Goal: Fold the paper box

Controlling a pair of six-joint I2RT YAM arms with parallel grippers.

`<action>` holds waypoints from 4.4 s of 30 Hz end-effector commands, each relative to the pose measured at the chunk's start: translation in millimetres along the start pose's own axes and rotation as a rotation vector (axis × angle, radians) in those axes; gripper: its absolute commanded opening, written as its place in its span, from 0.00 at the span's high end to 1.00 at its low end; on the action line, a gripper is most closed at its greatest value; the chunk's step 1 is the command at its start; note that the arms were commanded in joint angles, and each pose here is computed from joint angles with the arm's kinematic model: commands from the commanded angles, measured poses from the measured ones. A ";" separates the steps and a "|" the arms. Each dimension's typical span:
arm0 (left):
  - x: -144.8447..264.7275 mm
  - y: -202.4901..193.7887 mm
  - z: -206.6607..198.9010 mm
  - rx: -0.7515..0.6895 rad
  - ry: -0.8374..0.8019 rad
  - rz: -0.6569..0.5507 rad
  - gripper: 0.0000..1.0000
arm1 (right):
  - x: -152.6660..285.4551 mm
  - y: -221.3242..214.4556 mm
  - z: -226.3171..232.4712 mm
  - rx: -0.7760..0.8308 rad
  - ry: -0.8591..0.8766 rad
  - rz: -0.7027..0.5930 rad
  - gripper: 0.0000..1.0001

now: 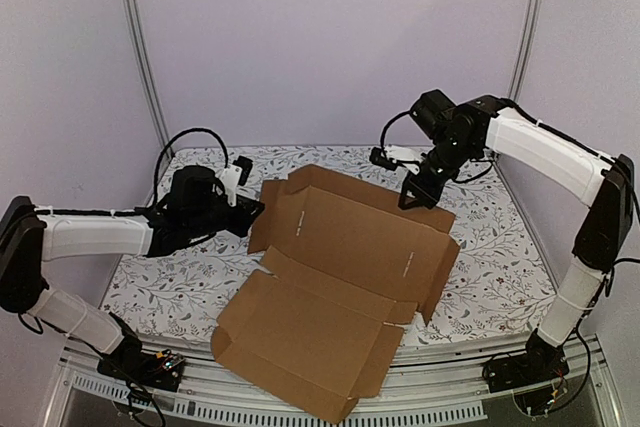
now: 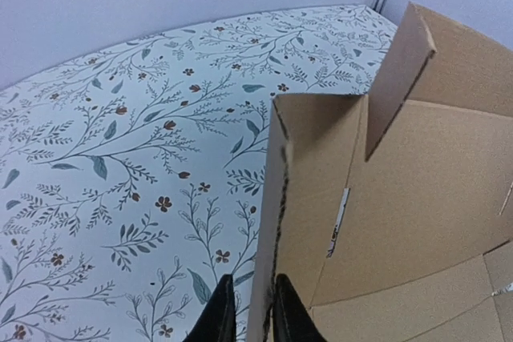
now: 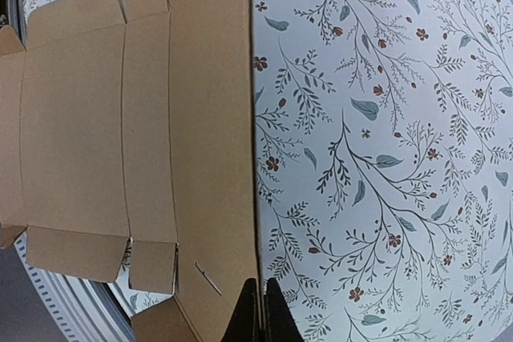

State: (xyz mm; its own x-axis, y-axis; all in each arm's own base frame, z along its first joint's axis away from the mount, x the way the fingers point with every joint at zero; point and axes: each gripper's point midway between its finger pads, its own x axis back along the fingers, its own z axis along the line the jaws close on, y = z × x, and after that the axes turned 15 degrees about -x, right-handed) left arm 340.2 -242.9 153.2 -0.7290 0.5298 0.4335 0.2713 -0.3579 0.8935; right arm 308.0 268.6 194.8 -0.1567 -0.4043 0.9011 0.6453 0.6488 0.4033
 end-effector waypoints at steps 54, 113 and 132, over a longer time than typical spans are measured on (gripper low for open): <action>-8.4 120.4 -32.9 0.585 -0.237 0.074 1.00 | 36.7 42.6 16.4 0.086 -0.400 -0.350 1.00; 13.1 -4.1 20.6 0.319 0.217 0.208 0.95 | 15.8 7.7 75.4 0.122 -0.158 -0.198 1.00; -3.0 -44.2 10.7 0.286 0.184 0.206 0.93 | 7.2 4.2 46.2 0.014 -0.133 -0.140 1.00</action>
State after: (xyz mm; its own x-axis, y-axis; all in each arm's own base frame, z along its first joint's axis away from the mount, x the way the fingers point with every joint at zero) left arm 335.8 -210.3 120.8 -0.7329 0.2830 0.6187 0.5917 -0.1838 0.7849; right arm 276.1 292.7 213.5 -0.3946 -0.3755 0.8386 0.5758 0.6101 0.5442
